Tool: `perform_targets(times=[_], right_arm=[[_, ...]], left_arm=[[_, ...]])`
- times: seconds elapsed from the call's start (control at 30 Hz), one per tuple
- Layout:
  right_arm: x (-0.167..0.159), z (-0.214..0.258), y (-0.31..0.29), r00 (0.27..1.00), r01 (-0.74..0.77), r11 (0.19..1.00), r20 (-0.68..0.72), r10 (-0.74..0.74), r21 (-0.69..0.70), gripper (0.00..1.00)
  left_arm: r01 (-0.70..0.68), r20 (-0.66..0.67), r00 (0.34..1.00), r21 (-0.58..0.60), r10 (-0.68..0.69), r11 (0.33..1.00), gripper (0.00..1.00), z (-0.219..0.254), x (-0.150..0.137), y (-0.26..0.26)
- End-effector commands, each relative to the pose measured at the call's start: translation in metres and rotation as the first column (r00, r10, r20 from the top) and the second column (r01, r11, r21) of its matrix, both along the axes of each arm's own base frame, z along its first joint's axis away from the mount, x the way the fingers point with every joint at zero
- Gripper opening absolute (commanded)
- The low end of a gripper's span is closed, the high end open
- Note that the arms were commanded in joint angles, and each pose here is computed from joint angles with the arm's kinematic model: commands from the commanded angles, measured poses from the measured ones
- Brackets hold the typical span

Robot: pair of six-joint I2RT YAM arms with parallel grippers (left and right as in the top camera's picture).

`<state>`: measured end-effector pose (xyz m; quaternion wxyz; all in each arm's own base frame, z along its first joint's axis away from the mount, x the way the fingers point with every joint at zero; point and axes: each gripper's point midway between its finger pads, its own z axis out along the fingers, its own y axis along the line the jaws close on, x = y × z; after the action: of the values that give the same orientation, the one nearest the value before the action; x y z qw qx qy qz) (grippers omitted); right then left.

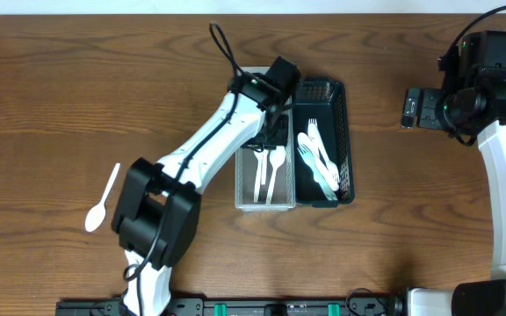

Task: Pack container
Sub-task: 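Carry the spoon with the left gripper into the silver basket and release, then move the left gripper down to the last white spoon on the left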

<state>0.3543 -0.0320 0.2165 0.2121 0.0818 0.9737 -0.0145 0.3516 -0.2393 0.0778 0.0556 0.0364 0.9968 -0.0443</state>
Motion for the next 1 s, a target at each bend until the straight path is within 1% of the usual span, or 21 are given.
perform_targets(times=[0.0, 0.1, 0.13, 0.23, 0.33, 0.43, 0.53, 0.63, 0.7, 0.8, 0.83, 0.97], right_arm=[[-0.001, -0.002, -0.004, 1.0, 0.0, 1.0, -0.006, 0.0, 0.002, 0.99], [-0.001, -0.002, -0.004, 1.0, 0.0, 1.0, -0.005, 0.0, 0.002, 0.99], [-0.001, -0.002, -0.004, 1.0, -0.001, 1.0, -0.006, 0.001, 0.002, 0.99], [-0.001, -0.002, -0.004, 1.0, 0.0, 1.0, -0.006, 0.0, 0.002, 0.99], [-0.001, -0.002, -0.004, 1.0, -0.001, 1.0, -0.006, 0.001, 0.002, 0.99], [-0.001, -0.002, -0.004, 1.0, -0.001, 1.0, -0.006, 0.001, 0.002, 0.99], [-0.002, -0.002, -0.004, 1.0, -0.001, 1.0, -0.01, 0.001, 0.002, 0.99], [-0.003, -0.003, -0.004, 1.0, -0.001, 1.0, -0.016, 0.001, 0.002, 0.99], [-0.004, -0.003, -0.004, 1.0, 0.0, 1.0, -0.02, 0.001, 0.003, 0.99], [-0.005, -0.004, -0.003, 1.0, -0.001, 1.0, -0.023, 0.001, 0.003, 0.99], [-0.005, -0.004, -0.003, 1.0, 0.0, 1.0, -0.025, 0.001, 0.003, 0.99], [-0.007, -0.005, -0.003, 0.999, -0.001, 1.0, -0.034, 0.001, 0.004, 0.99]], left_arm=[[-0.011, 0.009, 1.0, 0.008, 0.011, 1.0, 0.17, 0.0, 0.002, 0.003], [0.002, 0.023, 1.0, 0.001, -0.002, 1.0, 0.36, 0.002, 0.005, 0.002], [0.002, 0.025, 1.0, 0.0, -0.002, 1.0, 0.4, 0.003, 0.005, 0.002], [0.004, 0.038, 0.999, -0.007, -0.004, 1.0, 0.42, 0.009, 0.009, 0.004], [0.021, 0.077, 0.997, -0.022, -0.019, 1.0, 0.42, 0.027, 0.014, 0.01], [-0.019, 0.17, 0.985, -0.027, 0.023, 0.999, 0.43, 0.061, 0.025, 0.028], [-0.095, 0.294, 0.951, -0.004, 0.092, 0.995, 0.51, 0.106, 0.033, 0.064], [-0.195, 0.381, 0.906, -0.017, 0.186, 0.981, 0.52, 0.15, 0.032, 0.109], [-0.266, 0.402, 0.879, -0.034, 0.256, 0.963, 0.52, 0.169, 0.026, 0.141], [-0.391, 0.397, 0.84, -0.033, 0.371, 0.92, 0.52, 0.182, 0.013, 0.194], [-0.427, 0.388, 0.831, -0.012, 0.398, 0.904, 0.52, 0.183, 0.008, 0.215], [-0.428, 0.313, 0.873, 0.122, 0.375, 0.896, 0.52, 0.172, -0.015, 0.279]])
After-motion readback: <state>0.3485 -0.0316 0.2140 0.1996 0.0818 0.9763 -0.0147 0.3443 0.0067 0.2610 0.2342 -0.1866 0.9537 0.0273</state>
